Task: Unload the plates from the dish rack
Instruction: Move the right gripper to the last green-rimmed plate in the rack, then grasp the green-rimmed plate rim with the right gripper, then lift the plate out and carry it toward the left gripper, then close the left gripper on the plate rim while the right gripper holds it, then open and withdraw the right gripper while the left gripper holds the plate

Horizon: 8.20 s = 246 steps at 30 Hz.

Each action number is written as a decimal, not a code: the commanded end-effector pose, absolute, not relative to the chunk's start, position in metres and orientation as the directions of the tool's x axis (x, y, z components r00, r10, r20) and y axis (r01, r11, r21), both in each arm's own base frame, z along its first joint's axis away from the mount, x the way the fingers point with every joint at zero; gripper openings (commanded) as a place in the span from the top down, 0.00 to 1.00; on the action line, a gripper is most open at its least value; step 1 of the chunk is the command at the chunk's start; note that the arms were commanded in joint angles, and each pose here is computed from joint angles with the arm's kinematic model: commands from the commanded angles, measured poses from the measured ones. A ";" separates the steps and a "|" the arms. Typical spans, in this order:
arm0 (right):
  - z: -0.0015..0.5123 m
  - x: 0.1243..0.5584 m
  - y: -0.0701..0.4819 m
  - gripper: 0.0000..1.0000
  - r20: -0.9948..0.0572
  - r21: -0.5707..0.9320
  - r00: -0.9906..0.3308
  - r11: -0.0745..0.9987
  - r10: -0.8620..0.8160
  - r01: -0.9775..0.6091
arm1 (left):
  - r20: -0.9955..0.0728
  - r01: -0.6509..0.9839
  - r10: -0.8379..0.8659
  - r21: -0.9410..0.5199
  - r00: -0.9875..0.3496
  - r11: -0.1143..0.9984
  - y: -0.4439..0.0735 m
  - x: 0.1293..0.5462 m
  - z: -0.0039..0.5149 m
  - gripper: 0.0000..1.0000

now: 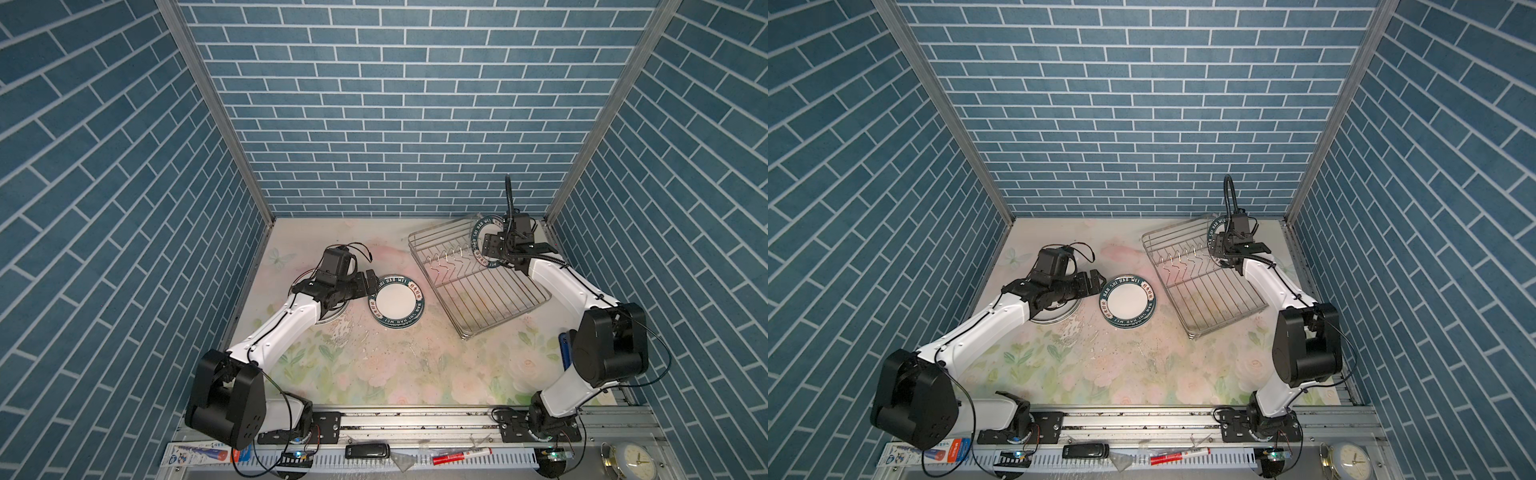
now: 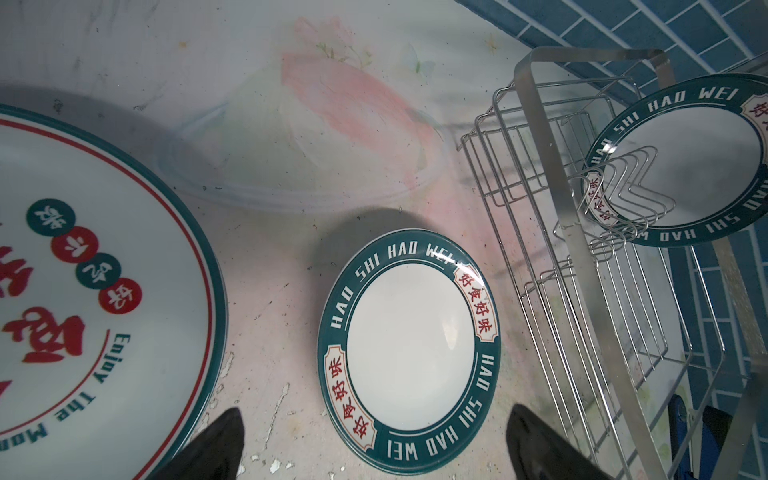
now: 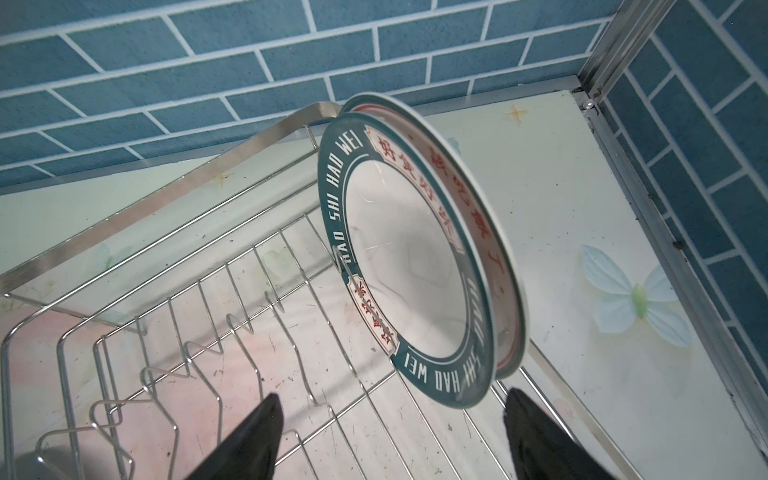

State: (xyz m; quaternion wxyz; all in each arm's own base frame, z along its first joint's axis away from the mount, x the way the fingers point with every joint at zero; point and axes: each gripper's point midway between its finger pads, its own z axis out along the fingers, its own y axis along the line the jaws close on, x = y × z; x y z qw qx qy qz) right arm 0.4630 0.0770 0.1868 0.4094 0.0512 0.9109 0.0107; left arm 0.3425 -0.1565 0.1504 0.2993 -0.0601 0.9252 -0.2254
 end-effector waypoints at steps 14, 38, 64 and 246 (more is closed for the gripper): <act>0.181 0.485 0.065 0.23 -0.733 0.070 -0.674 0.996 0.087 0.052 | -0.551 0.032 -0.263 -0.469 -0.792 0.883 -0.156 0.342 0.157 0.01; 0.167 0.501 0.068 0.43 -0.748 0.099 -0.661 0.995 0.054 -0.030 | -0.542 0.031 -0.256 -0.465 -0.800 0.885 -0.157 0.342 0.154 0.01; 0.153 0.505 0.074 0.81 -0.739 0.035 -0.669 0.987 -0.081 -0.158 | -0.514 0.020 -0.251 -0.464 -0.820 0.886 -0.160 0.344 0.145 0.01; 0.251 0.337 0.178 0.01 -0.810 0.280 -0.580 0.923 0.081 -0.262 | -0.665 0.216 -0.248 -0.533 -0.704 0.818 -0.166 0.328 0.202 1.00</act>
